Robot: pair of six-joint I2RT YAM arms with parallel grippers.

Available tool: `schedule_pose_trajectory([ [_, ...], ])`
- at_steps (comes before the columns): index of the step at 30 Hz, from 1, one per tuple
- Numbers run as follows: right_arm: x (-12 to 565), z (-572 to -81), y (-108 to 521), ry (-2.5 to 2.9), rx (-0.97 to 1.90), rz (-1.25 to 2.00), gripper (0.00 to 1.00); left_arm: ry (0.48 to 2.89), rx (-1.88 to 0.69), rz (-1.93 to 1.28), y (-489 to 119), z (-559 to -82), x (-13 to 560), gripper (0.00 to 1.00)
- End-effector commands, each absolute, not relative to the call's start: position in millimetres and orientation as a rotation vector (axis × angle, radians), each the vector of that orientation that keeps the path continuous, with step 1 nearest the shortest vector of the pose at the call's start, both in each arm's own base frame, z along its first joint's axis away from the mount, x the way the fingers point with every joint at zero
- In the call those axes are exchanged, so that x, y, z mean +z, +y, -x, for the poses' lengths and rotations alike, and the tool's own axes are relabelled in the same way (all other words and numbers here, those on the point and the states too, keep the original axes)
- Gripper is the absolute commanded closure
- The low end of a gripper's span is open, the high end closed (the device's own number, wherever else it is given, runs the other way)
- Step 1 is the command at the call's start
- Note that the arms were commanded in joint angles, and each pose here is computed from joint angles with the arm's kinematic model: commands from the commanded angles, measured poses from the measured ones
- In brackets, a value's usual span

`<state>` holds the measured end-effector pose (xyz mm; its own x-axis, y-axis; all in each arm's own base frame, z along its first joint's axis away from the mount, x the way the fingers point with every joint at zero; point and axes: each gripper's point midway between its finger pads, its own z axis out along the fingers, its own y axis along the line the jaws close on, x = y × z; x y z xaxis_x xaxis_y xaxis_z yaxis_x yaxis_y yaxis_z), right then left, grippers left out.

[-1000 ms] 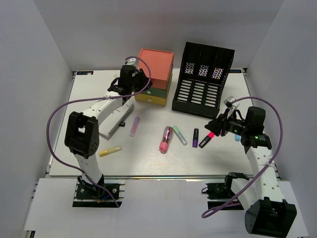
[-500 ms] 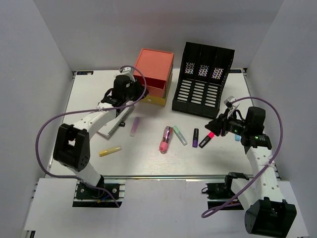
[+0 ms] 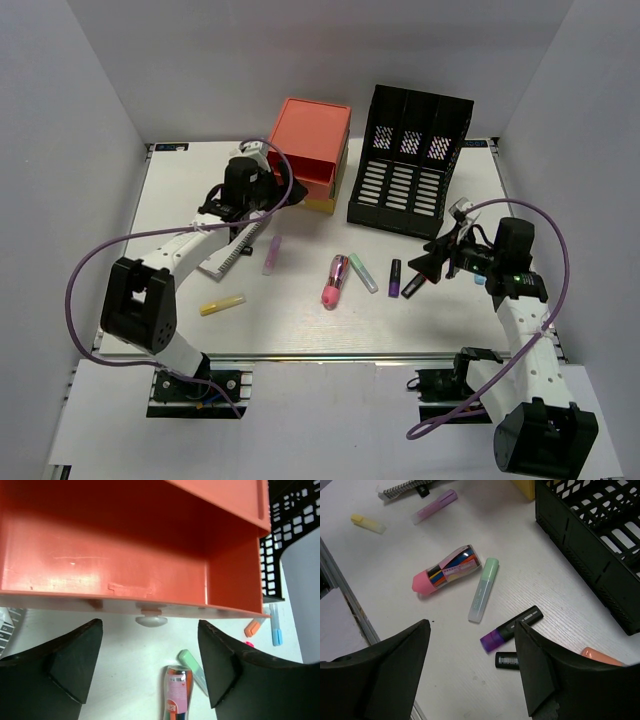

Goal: Organize the desk

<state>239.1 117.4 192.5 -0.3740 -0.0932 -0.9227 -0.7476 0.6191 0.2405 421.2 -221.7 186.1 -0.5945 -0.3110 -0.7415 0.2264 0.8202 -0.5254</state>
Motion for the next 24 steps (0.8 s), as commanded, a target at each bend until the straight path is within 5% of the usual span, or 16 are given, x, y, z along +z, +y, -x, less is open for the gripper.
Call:
schedule_pose_trajectory([
  [1,191.2,-228.5,124.7,1.788,0.859,0.783,0.26,2.006,-0.797,0.01,-220.7,-409.2,222.4,0.12],
  [7,178.6,-197.8,141.1,1.632,0.922,1.085,0.26,1.969,-0.792,-0.081,-207.4,-366.4,240.4,0.19],
  [11,184.1,-189.9,148.6,1.371,0.754,1.394,0.27,1.953,-0.78,-0.168,-195.4,-327.4,242.9,0.72],
  [15,178.5,-204.3,161.1,1.168,0.558,1.647,0.36,1.943,-0.694,-0.213,-175.5,-301.4,224.7,0.93],
  [17,175.9,-205.5,178.7,1.019,0.496,1.8,0.46,1.962,-0.619,-0.192,-161.3,-295.0,209.8,0.89],
  [19,162.4,-210.2,195.0,0.991,0.456,1.917,0.49,1.965,-0.562,-0.199,-152.6,-292.9,206.5,0.73],
  [21,147.0,-220.3,206.3,0.966,0.38,2.018,0.41,1.943,-0.459,-0.162,-135.0,-294.6,214.1,0.45],
  [24,135.8,-230.8,226.1,0.929,0.299,2.139,0.29,1.915,-0.333,-0.063,-108.8,-295.4,222.0,0.24],
])
